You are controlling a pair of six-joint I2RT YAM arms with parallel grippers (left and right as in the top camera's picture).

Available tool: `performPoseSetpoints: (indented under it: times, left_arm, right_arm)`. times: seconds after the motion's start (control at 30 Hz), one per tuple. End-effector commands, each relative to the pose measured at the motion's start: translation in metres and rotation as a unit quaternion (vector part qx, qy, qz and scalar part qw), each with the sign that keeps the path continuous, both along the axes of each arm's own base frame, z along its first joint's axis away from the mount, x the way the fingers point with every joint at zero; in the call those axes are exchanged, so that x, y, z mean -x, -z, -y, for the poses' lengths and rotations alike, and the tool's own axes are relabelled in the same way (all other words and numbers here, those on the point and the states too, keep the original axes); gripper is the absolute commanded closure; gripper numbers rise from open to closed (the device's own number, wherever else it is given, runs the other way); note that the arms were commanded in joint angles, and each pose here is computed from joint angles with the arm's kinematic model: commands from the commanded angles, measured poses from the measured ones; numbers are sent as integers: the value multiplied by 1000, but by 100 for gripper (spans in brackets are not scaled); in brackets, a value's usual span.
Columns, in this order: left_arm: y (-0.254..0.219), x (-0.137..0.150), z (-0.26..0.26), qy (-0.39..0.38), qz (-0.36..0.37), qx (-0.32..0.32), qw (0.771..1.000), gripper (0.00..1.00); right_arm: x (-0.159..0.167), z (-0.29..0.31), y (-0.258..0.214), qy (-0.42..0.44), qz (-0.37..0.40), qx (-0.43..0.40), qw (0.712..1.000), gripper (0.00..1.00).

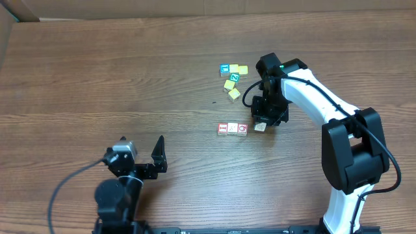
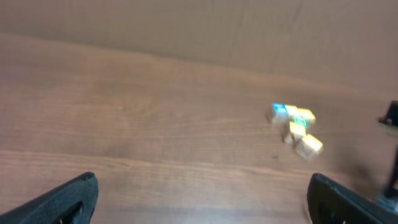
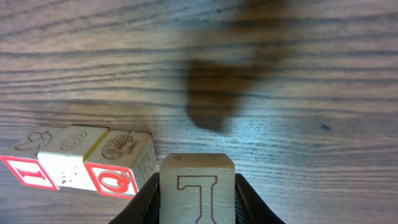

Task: Flip 4 blocks
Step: 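Carry the 'T' block down and set it at the row's right end, then bring the left gripper down to the left end of the block row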

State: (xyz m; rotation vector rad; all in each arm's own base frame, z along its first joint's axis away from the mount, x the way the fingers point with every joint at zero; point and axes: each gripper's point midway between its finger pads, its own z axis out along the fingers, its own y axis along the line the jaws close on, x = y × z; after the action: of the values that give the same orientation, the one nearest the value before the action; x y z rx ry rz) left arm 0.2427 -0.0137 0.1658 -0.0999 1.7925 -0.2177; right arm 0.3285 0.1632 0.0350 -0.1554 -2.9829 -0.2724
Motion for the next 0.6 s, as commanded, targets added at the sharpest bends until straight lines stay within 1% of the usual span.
performPoseSetpoints:
  times: [0.0,0.1,0.2,0.27,0.37,0.4,0.43,0.47,0.5,0.53,0.57]
  left_arm:
    - [-77,3,6,16,0,-3,1000,0]
    - [-105,-4,13,38,-67,-2,997,0]
    - [-124,-14,24,71,-150,17,986,0]
    - [-135,-24,39,112,-195,40,974,0]
    - [-147,-41,66,189,-231,86,951,0]
    - [-145,-45,74,210,-247,102,941,5]
    - [-139,-50,80,227,-261,116,931,31]
    - [-132,-54,83,234,-277,127,923,64]
    - [-118,-58,84,227,-305,139,915,91]
    - [-101,-61,83,210,-339,148,905,96]
    - [-81,-63,80,184,-378,151,895,96]
  right_arm:
    - [-3,-4,-9,3,17,-11,1000,89]
    - [-5,-5,-9,3,21,-12,1000,89]
    - [-6,-5,-9,4,23,-13,1000,89]
    - [-6,-5,-9,4,23,-13,1000,89]
    - [-4,-4,-9,4,19,-11,1000,90]
    - [-4,-4,-9,4,17,-11,1000,90]
    - [-3,-4,-9,4,16,-10,1000,90]
    - [-2,-3,-9,4,15,-10,1000,90]
    - [-2,-3,-9,4,14,-9,1000,90]
    - [-1,-3,-9,4,13,-9,1000,90]
    - [0,-3,-9,4,11,-8,1000,90]
